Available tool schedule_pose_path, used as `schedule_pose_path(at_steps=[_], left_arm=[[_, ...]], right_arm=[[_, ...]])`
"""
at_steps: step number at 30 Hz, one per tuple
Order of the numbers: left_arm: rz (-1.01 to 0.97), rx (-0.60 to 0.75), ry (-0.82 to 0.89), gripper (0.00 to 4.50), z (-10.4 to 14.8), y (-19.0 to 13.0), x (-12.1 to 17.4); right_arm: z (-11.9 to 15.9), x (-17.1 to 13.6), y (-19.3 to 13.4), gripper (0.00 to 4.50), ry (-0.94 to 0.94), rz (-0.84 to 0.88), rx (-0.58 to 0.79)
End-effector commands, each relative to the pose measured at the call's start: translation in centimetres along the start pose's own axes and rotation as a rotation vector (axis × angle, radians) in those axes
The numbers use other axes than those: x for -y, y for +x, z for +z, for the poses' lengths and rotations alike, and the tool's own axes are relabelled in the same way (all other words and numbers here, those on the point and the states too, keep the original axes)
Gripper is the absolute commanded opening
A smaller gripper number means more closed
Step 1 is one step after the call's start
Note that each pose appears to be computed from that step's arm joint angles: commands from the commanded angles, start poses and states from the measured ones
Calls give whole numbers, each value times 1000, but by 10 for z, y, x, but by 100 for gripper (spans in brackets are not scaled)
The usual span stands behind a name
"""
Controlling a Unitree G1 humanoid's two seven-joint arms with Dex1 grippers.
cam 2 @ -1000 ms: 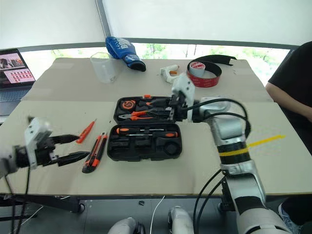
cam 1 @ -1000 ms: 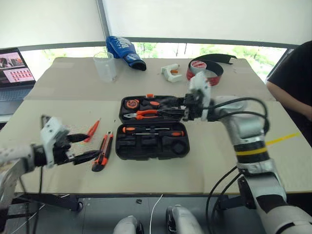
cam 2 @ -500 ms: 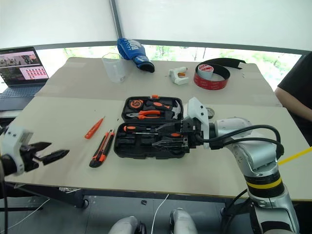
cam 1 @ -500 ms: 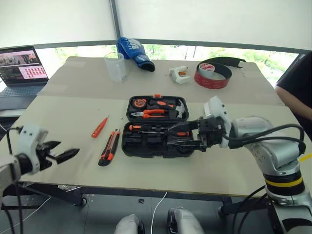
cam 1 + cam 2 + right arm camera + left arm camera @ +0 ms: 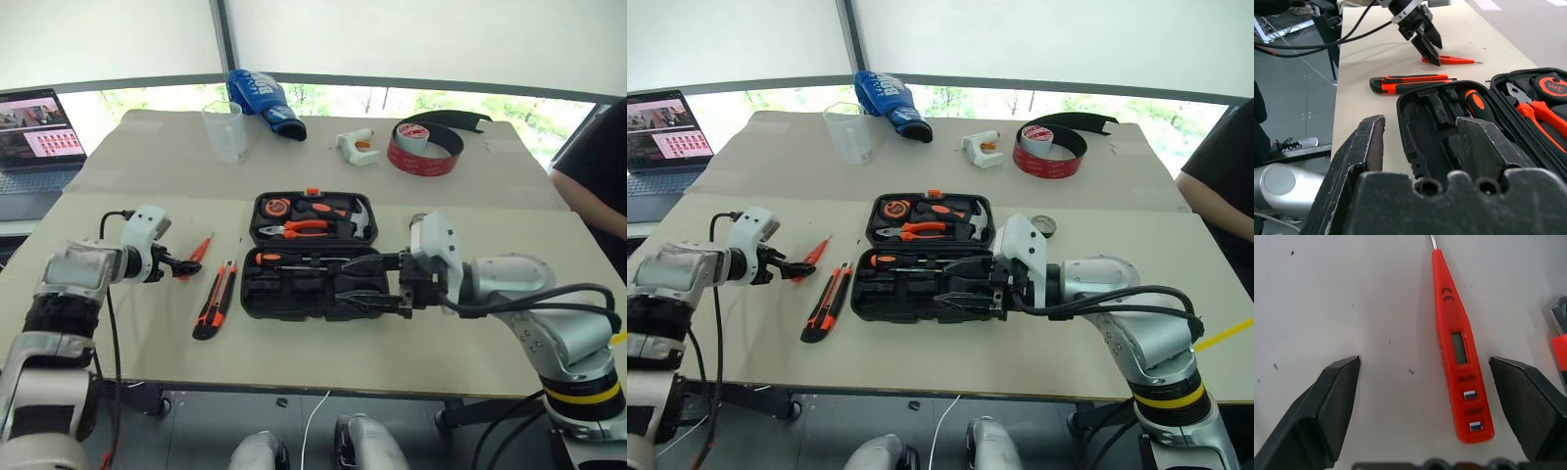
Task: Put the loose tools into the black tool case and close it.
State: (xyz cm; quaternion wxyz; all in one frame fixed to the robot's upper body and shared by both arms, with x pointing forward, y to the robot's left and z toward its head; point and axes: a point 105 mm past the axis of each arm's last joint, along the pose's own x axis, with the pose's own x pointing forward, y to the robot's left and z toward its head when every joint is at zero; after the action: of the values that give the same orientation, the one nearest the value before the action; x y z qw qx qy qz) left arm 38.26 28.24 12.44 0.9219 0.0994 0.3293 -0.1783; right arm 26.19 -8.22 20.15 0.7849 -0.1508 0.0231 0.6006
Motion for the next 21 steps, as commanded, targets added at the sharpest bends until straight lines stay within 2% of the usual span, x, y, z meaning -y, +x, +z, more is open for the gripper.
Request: schedule_pose_path(at_steps=[1, 3, 7, 9, 13, 14, 16, 18, 21], left_arm=[[-35, -30, 28, 331, -5, 10, 3], [-39, -41, 32, 265, -8, 13, 2], [-40, -42, 32, 92, -11, 11, -3], [-22, -8, 87, 42, -5, 4, -8], [-93, 119, 252, 43, 26, -22, 4], [-201, 190, 379, 43, 42, -36, 27], [-362, 255, 562, 43, 55, -55, 64], [-481, 265, 644, 43, 57, -63, 90], [-582, 255, 757, 43, 58, -56, 119]], right_arm=[[10, -2, -5, 330, -39, -22, 20], [9, -1, -6, 330, -40, -29, 18], [7, -1, -7, 330, -42, -43, 9], [2, 0, -11, 330, -38, -54, -14], [-13, -7, -22, 330, 0, -39, -76], [-20, -9, -26, 330, 4, -45, -108], [-29, -12, -31, 330, 4, -55, -150], [-33, -16, -33, 330, -4, -47, -167], [-36, -18, -34, 330, -4, -53, -168]])
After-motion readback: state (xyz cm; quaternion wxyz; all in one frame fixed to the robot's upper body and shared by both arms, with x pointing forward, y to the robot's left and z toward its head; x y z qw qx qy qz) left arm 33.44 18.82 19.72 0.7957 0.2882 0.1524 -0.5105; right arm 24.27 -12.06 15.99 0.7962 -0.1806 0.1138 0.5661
